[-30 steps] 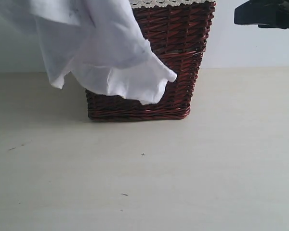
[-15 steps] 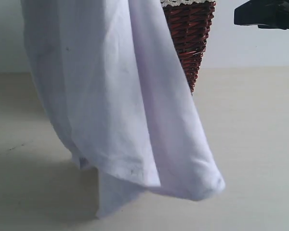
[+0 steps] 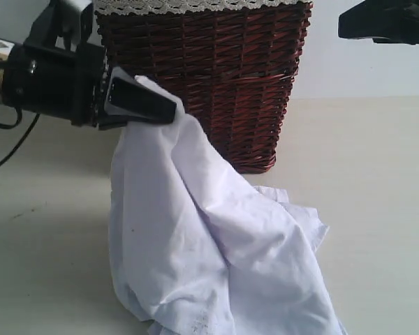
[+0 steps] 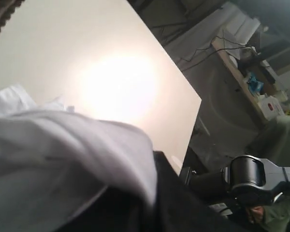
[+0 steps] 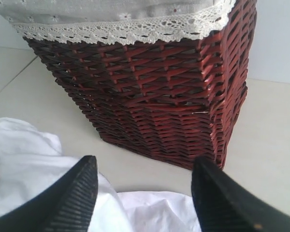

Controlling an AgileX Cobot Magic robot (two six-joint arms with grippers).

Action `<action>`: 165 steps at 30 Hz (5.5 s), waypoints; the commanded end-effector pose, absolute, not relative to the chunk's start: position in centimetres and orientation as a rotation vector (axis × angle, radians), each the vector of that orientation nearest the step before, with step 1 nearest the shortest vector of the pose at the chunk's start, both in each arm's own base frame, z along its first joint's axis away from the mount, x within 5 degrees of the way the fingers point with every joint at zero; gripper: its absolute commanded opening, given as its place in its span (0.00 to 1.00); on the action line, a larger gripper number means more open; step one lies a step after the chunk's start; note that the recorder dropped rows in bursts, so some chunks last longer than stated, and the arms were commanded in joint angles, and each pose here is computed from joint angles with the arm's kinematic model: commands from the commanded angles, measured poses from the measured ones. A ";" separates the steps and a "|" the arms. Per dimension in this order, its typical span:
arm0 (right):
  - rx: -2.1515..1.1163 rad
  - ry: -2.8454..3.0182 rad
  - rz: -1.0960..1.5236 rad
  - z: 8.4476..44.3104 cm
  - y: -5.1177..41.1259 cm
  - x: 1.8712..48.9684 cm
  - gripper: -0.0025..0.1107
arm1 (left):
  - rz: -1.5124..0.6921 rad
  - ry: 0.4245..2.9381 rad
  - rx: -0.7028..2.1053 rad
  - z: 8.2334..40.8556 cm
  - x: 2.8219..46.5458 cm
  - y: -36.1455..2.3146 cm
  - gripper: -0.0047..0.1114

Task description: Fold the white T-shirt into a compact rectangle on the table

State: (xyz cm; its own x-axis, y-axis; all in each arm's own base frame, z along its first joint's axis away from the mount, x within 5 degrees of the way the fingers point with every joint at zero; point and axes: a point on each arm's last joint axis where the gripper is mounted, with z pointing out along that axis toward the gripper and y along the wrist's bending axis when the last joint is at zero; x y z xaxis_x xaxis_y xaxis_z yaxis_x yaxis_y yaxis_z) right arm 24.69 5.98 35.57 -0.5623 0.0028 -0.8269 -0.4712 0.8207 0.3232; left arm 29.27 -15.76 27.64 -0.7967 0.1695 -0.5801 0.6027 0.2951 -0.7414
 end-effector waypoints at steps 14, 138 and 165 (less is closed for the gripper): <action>-0.353 2.088 0.656 35.8 5.9 24.7 0.52 | -1.334 2.127 0.209 27.5 32.7 -1.7 0.42; -0.359 2.166 0.771 35.0 6.4 24.6 0.51 | 0.033 2.042 1.306 15.2 20.6 -18.9 0.58; -0.351 2.160 0.773 35.0 6.4 24.6 0.51 | 0.002 2.036 1.132 17.1 23.1 -21.0 0.40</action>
